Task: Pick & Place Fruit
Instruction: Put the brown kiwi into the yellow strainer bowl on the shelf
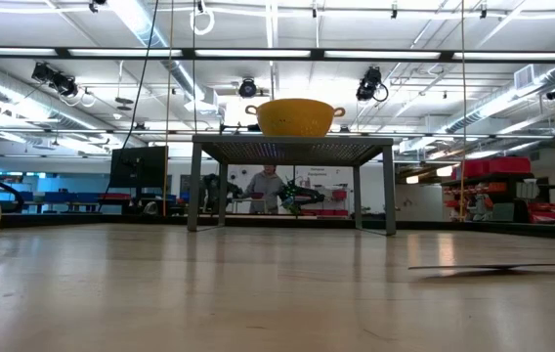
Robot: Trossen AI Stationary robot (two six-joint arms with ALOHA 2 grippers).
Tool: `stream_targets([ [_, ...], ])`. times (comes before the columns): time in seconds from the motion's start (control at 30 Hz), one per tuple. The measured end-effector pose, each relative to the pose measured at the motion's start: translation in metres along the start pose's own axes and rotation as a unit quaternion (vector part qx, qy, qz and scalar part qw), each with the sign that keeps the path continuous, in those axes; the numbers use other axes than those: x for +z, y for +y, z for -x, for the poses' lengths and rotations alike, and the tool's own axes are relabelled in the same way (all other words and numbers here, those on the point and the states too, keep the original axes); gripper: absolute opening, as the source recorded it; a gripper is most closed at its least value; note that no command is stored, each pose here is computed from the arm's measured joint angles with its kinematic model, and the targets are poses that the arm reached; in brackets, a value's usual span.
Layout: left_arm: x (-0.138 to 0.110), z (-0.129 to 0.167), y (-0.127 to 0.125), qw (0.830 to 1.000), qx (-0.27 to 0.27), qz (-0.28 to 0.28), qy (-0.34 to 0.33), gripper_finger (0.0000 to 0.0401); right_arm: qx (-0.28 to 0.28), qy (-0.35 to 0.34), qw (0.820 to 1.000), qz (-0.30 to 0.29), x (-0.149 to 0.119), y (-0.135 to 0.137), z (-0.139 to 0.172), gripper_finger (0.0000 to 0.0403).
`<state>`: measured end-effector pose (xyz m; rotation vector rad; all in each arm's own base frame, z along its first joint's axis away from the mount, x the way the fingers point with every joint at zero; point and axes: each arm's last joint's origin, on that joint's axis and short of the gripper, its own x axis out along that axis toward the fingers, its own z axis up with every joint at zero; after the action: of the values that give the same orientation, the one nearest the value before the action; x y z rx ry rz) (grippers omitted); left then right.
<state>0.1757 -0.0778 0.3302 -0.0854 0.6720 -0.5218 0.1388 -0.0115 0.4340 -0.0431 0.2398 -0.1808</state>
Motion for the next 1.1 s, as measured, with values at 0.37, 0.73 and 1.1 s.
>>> stream_targets([
  [0.37, -0.007, -0.044, -0.019, 0.995, -0.049, -0.013, 0.083, 0.0004, 0.014, 0.020, 1.000, 0.002, -0.002, 0.003, -0.014, 0.0018],
  [0.73, -0.015, -0.068, -0.028, 0.991, -0.044, -0.008, 0.126, 0.0004, 0.015, 0.020, 1.000, 0.002, -0.002, 0.003, -0.015, 0.0018],
  [1.1, -0.019, -0.069, -0.042, 0.980, -0.056, -0.144, 0.122, 0.0009, 0.015, 0.020, 1.000, 0.002, -0.002, 0.003, -0.015, 0.0018],
])
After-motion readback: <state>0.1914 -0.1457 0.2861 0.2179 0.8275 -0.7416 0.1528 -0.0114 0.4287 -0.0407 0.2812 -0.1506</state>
